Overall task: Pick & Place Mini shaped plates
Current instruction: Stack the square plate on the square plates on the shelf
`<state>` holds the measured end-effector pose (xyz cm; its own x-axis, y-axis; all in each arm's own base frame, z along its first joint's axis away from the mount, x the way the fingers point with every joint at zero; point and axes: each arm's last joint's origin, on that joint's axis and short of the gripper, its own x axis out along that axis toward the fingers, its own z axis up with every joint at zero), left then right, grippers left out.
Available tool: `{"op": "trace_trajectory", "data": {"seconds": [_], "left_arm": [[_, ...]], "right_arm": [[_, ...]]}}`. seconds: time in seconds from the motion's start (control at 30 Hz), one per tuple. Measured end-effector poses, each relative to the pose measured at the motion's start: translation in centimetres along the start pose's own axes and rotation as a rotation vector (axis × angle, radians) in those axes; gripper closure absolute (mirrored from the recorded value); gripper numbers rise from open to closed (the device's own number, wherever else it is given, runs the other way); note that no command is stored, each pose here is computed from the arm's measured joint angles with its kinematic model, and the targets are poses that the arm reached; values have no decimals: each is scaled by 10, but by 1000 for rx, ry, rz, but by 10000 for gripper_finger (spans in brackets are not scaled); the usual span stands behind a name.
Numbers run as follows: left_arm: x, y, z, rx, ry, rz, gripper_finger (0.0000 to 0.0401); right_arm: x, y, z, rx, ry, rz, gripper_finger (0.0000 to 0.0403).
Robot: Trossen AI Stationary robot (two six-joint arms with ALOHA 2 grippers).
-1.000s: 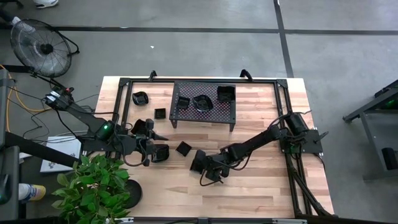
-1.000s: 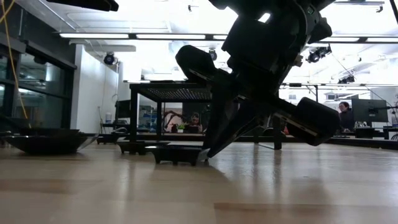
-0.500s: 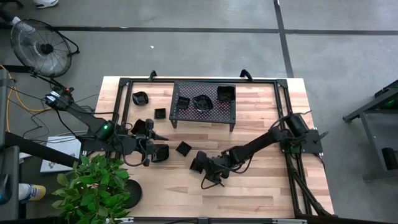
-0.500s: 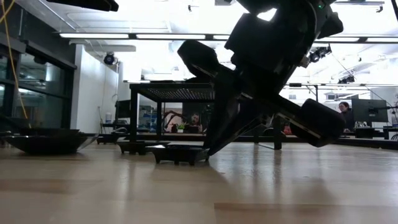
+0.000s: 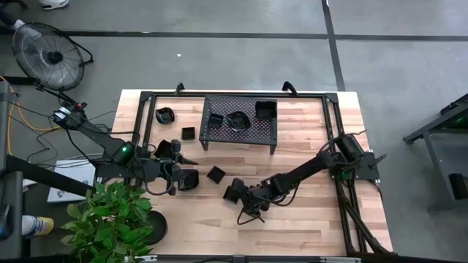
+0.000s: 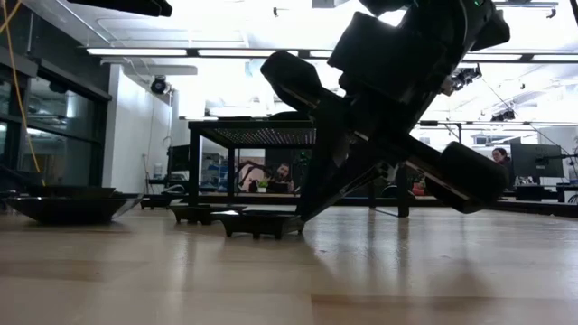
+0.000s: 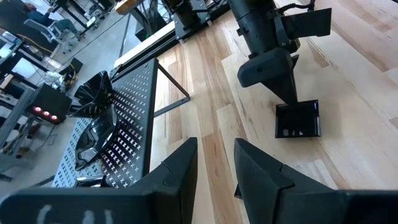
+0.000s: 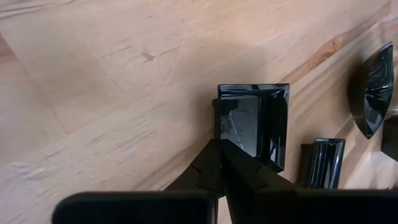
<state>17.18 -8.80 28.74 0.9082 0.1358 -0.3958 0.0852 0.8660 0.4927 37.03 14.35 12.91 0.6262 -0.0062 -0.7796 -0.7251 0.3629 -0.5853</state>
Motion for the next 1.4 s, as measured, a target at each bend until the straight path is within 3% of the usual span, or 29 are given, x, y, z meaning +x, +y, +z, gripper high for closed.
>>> {"op": "trace_trajectory", "data": {"seconds": [0.5, 1.07, 1.23, 1.4], "left_arm": [[0, 0, 0, -7, 0, 0, 300], [0, 0, -1, 7, 5, -5, 300], [6, -5, -2, 186, 29, -15, 300], [20, -17, -4, 516, 65, -69, 300]], "right_arm": [[-8, -5, 3, 50, 14, -54, 402], [-66, -33, 13, 53, -6, -247, 403], [-86, -43, 14, 63, -46, -300, 403], [-98, -49, 15, 75, -78, -333, 403]]}}
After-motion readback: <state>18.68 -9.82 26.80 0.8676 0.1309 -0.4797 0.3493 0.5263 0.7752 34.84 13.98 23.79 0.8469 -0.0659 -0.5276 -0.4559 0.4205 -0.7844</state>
